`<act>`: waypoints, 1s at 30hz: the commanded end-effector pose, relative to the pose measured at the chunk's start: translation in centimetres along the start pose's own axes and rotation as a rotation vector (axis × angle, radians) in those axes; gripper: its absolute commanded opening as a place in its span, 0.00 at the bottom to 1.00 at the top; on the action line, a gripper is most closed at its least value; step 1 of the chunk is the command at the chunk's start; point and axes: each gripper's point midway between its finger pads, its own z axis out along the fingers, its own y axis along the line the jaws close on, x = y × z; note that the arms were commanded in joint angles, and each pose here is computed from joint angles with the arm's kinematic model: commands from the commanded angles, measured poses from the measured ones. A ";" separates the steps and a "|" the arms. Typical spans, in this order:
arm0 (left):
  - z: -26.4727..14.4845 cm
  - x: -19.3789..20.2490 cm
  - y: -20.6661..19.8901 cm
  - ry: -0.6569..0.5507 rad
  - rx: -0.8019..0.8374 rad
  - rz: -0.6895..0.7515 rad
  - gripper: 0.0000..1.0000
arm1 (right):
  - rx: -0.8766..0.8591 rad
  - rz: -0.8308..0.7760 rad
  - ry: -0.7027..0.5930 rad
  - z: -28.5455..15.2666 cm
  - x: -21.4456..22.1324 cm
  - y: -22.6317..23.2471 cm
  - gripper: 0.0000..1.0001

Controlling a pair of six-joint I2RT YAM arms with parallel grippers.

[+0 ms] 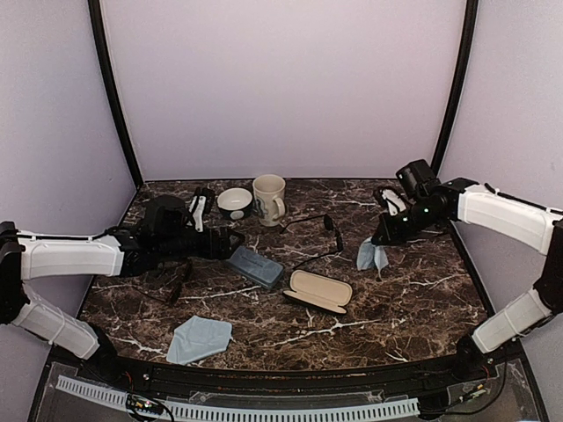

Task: Organize the sunglasses
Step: Pick up the glasses cleaning cloth from the center of the board, then place the glasses cleaning cloth at the center of the board.

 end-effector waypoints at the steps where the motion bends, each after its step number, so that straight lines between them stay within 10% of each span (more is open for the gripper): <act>1: -0.7 -2.6 -5.8 -0.108 0.194 0.183 0.90 | -0.199 -0.121 -0.030 -3.7 -2.5 6.9 0.00; 13: -0.7 -3.4 -14.1 -0.167 0.325 0.441 0.88 | -0.527 -0.238 -0.047 -6.4 -3.7 17.6 0.00; 30: 1.3 -1.2 -17.1 -0.135 0.315 0.574 0.85 | -0.574 -0.252 -0.022 -6.1 -2.6 20.2 0.00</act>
